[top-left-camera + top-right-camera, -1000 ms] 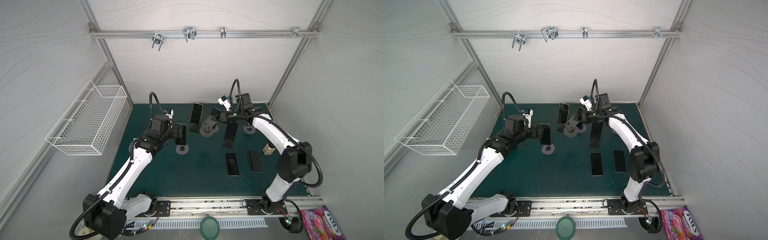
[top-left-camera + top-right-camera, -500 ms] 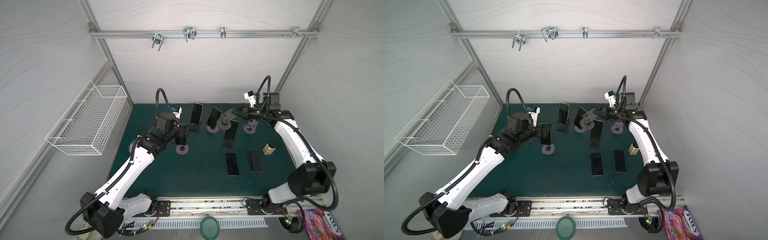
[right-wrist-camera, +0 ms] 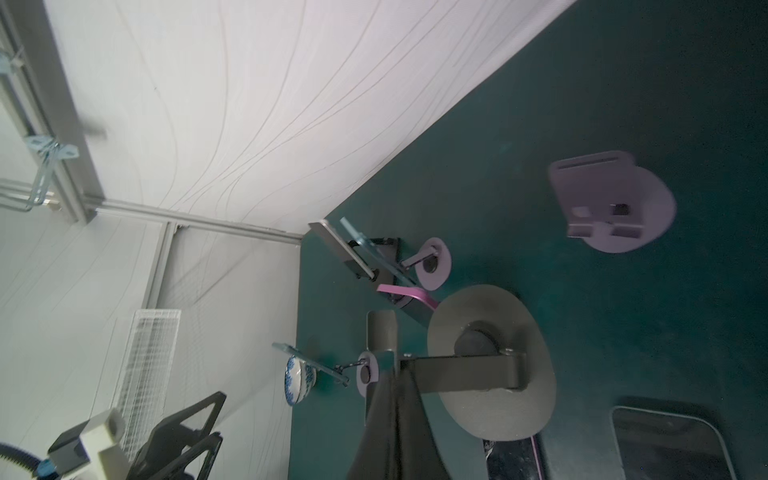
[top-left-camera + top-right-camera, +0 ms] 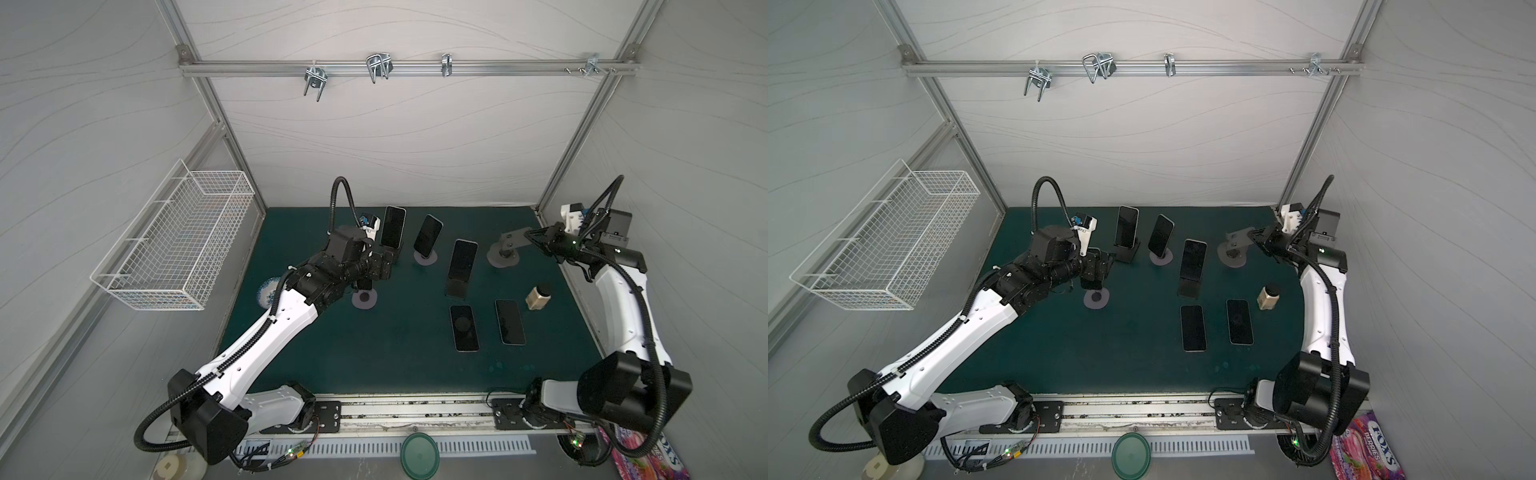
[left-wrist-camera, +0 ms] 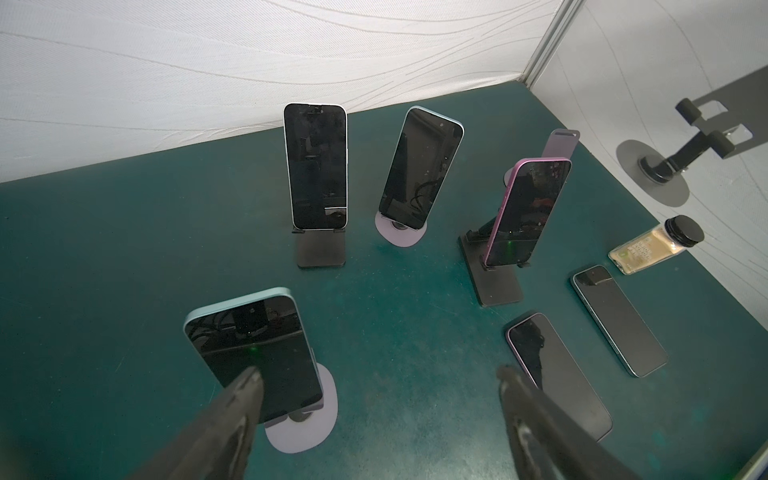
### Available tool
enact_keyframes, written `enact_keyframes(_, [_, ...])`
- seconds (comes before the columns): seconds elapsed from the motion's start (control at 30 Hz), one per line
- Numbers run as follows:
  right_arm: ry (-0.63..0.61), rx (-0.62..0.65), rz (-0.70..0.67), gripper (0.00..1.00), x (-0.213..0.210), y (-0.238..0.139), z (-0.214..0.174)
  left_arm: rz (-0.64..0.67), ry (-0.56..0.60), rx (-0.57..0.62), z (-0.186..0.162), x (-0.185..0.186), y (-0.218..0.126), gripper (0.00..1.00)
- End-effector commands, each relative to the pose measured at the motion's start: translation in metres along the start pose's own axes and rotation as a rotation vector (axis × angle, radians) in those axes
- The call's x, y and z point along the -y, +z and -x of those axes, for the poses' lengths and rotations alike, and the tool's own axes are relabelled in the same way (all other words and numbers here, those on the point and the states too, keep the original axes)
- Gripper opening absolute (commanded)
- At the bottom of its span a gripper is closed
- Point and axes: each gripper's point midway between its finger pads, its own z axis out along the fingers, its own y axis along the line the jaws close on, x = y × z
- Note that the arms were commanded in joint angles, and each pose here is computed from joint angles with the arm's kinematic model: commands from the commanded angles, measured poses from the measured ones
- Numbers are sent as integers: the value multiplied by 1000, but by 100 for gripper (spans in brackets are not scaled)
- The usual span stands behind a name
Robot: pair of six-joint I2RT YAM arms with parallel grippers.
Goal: Remove the phone from the phone stand
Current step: 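Lower the held grey stand toward the table near the small jar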
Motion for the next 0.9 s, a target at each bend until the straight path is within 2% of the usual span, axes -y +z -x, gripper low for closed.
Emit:
enact_keyframes(0.0, [18, 49, -42, 0, 21, -2, 4, -23, -7, 49, 19, 6, -5, 89])
enact_keyframes(0.43, [-10, 73, -25, 0, 69, 37, 4, -8, 14, 53, 14, 3, -11, 90])
enact_keyframes(0.87, [-21, -13, 35, 0, 96, 64, -23, -2, 17, 53, 14, 2, -8, 90])
